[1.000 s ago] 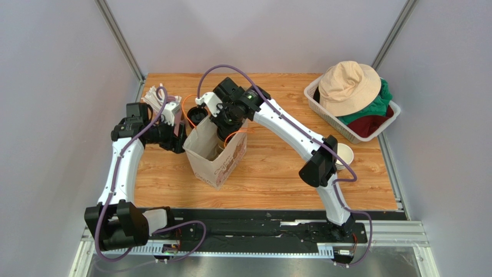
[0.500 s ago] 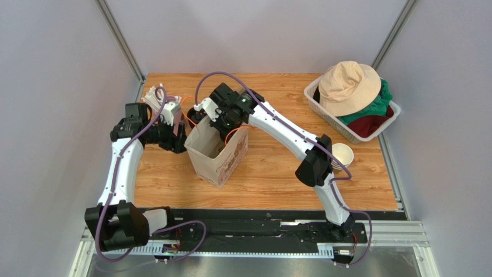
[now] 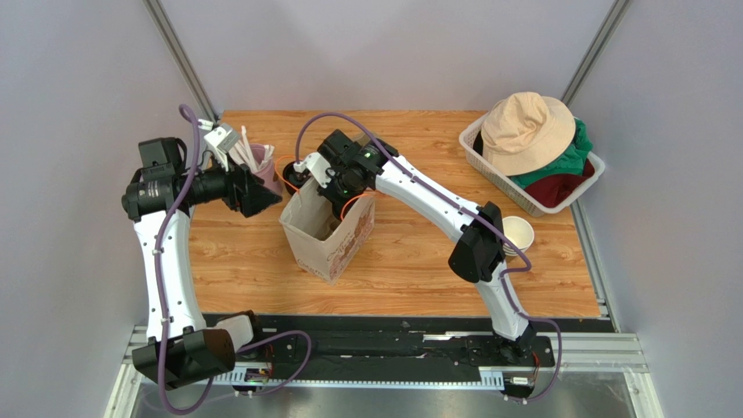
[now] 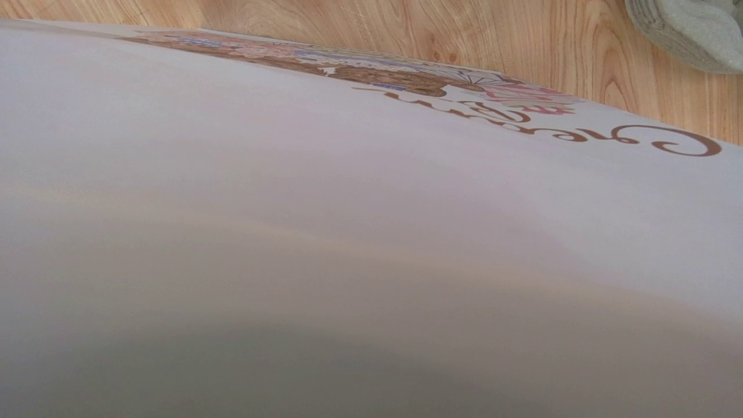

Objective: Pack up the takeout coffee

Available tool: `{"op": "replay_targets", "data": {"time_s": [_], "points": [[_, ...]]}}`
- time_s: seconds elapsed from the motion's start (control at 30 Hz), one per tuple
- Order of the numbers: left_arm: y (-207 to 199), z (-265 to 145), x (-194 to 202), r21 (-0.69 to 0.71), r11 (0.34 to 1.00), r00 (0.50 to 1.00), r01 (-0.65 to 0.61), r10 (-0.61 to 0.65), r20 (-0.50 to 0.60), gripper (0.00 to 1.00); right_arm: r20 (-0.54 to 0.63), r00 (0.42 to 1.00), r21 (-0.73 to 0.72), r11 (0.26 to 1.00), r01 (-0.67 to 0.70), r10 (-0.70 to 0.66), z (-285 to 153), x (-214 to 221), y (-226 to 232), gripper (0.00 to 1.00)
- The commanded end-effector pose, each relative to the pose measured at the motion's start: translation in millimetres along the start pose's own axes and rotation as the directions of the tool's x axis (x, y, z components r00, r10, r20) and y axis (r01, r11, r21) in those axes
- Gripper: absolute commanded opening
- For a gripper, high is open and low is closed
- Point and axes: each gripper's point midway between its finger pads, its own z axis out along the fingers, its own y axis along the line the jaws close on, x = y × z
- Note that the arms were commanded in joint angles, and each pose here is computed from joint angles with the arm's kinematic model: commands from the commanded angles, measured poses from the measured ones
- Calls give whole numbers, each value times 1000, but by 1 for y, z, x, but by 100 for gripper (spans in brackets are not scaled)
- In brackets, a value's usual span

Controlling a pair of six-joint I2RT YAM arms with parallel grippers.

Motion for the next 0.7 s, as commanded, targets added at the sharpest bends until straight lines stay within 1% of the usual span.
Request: {"op": "replay_targets", "data": {"time_s": [0.0,0.1,0.13,0.17,0.2,0.23,0.27,0.33,0.47,0.67], "points": [[-18,-1,-18,104,994,999,-17,12,53,90,106,994,0,1000,23,-23,-27,-22,6,0],[-22,1,-24,81,996,998,-48,44,54,91,110,994,1,1000,22,-22,-28,-23,6,0],[-11,3,-26,19,996,996,-84,83,44,91,111,994,-2,1000,21,-20,-29,-23,6,0],[-14,10,-22,18,997,997,-77,76,25,91,114,993,-3,1000,21,-21,-29,-23,7,0],[-16,11,-22,-4,995,995,-99,99,22,91,113,993,-5,1000,21,-21,-29,-23,7,0],[-6,13,-23,-62,990,992,-127,128,13,92,115,993,-6,1000,22,-21,-30,-23,7,0],[-9,18,-21,-64,989,991,-131,131,1,92,114,993,-7,1000,17,-16,-29,-23,7,0],[-2,22,-22,-122,979,986,-166,165,-18,92,112,994,-8,1000,17,-16,-29,-22,7,0],[6,28,-22,-168,970,984,-175,168,-50,92,119,993,-10,1000,15,-14,-32,-24,9,0],[30,36,-15,-259,950,984,-172,153,-92,92,118,993,-15,1000,17,-15,-33,-23,10,0]]}}
